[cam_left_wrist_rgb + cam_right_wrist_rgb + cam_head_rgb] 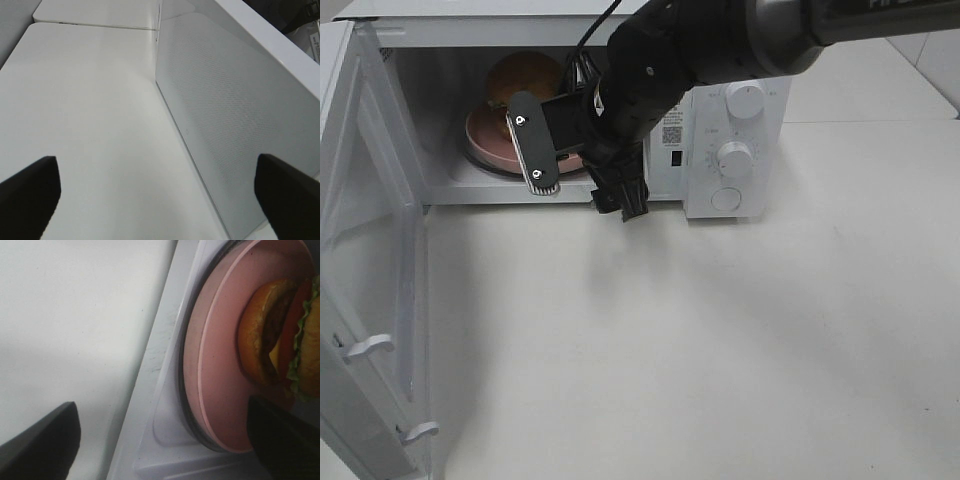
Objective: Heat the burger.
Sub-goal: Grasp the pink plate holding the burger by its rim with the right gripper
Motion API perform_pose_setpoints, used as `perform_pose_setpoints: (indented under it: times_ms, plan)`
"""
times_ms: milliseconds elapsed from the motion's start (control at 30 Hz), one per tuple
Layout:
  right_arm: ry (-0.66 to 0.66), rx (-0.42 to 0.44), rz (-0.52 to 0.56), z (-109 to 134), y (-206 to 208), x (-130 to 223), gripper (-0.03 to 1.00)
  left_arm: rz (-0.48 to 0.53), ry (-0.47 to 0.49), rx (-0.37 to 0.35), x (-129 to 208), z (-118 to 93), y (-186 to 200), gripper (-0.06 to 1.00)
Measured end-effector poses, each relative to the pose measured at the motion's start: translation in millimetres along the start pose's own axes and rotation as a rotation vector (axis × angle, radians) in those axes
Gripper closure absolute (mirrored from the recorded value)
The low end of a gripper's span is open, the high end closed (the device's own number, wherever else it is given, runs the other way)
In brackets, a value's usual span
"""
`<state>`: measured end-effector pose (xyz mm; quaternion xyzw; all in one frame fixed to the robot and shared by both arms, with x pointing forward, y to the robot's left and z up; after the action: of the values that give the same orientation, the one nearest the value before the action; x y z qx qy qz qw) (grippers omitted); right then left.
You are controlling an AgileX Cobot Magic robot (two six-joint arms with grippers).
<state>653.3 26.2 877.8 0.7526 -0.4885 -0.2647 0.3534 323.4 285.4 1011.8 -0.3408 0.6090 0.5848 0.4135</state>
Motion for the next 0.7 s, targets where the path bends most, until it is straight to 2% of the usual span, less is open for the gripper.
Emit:
perform_pose_setpoints:
  times_ms: [700]
  plan:
    - [-0.036, 0.009, -0.008, -13, -52, -10, 0.16, 0.0, 0.0, 0.0, 0, 0, 0, -0.03]
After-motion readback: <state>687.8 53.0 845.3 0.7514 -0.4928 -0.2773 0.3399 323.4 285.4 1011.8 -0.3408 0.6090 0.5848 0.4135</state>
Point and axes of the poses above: a point on each arm's last joint axis where the gripper is mounted, y pointing back along that axis away from the gripper, z along the wrist's bending axis when the last joint is at zero, x = y × z, the point moved 10 cm from there along -y, pointing out along that axis toward the gripper, and after that the axes turned 6 degrees about -y, right-handed, at the moved point
